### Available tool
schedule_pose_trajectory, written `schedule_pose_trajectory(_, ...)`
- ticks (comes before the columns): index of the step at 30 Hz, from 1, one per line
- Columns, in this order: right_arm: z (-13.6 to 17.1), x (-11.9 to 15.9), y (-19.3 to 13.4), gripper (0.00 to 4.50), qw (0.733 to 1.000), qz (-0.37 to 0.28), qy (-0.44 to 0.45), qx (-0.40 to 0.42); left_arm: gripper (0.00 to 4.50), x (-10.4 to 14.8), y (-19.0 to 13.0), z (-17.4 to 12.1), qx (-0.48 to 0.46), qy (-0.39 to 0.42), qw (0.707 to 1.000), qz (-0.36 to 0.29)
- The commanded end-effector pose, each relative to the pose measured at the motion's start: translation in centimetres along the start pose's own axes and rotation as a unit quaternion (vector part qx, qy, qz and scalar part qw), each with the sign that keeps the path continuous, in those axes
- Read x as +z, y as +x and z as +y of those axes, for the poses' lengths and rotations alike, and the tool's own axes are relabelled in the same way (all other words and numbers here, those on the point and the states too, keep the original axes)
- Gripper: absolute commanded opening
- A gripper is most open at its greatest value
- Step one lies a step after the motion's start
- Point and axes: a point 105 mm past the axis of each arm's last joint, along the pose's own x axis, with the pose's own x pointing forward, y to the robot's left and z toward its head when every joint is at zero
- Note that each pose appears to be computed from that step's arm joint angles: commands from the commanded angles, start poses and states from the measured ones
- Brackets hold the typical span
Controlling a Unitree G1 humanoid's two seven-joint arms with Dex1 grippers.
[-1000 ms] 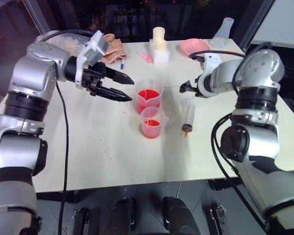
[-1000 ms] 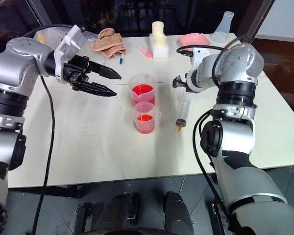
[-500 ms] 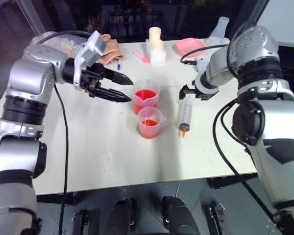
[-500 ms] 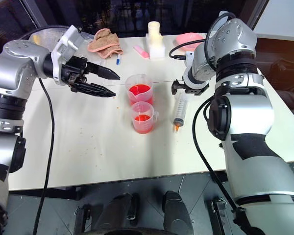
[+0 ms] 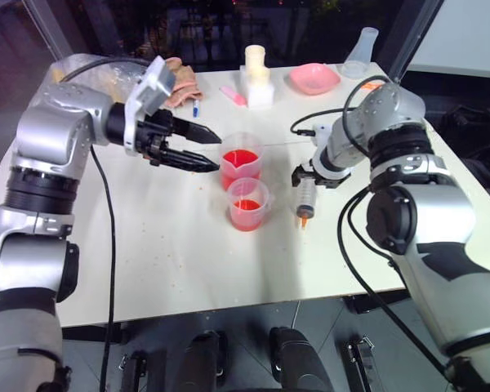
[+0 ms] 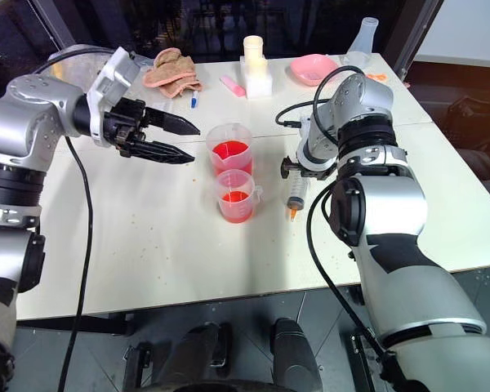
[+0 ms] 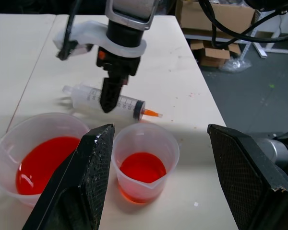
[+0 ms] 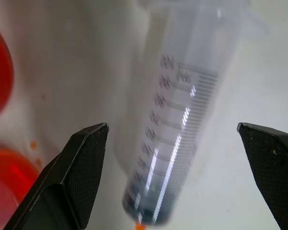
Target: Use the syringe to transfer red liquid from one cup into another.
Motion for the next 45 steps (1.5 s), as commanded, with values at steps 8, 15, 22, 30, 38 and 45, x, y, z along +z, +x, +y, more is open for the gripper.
schedule_pose_trajectory(8,-0.6,0.9,1.8,3.64,0.999,-0.042,0.025,-0.010,3.25,1.2,-1.0,-0.6,0.023,0.020,0.999,-0.014)
schedule_pose_trajectory(15,-0.4,1.0,2.3,1.43,0.999,-0.049,0.021,-0.004,3.25,0.9,-0.9,-0.8,0.027,0.016,0.999,-0.013)
schedule_pose_trajectory(22,-0.2,4.1,0.7,1.43,0.987,-0.153,-0.054,0.021,3.25,1.4,-1.8,0.0,0.046,0.014,0.999,-0.017)
schedule_pose_trajectory(30,2.7,9.0,-13.9,1.43,0.801,-0.552,-0.138,0.184,3.25,3.1,-4.4,3.3,0.118,-0.037,0.989,-0.075)
schedule_pose_trajectory(38,5.4,7.7,-21.0,1.43,0.647,-0.687,-0.127,0.305,3.25,4.9,-5.0,5.1,0.149,-0.031,0.983,-0.102)
schedule_pose_trajectory(45,10.4,5.0,-17.0,1.43,0.600,-0.707,-0.128,0.351,3.25,6.8,-5.0,4.3,0.141,-0.013,0.984,-0.111)
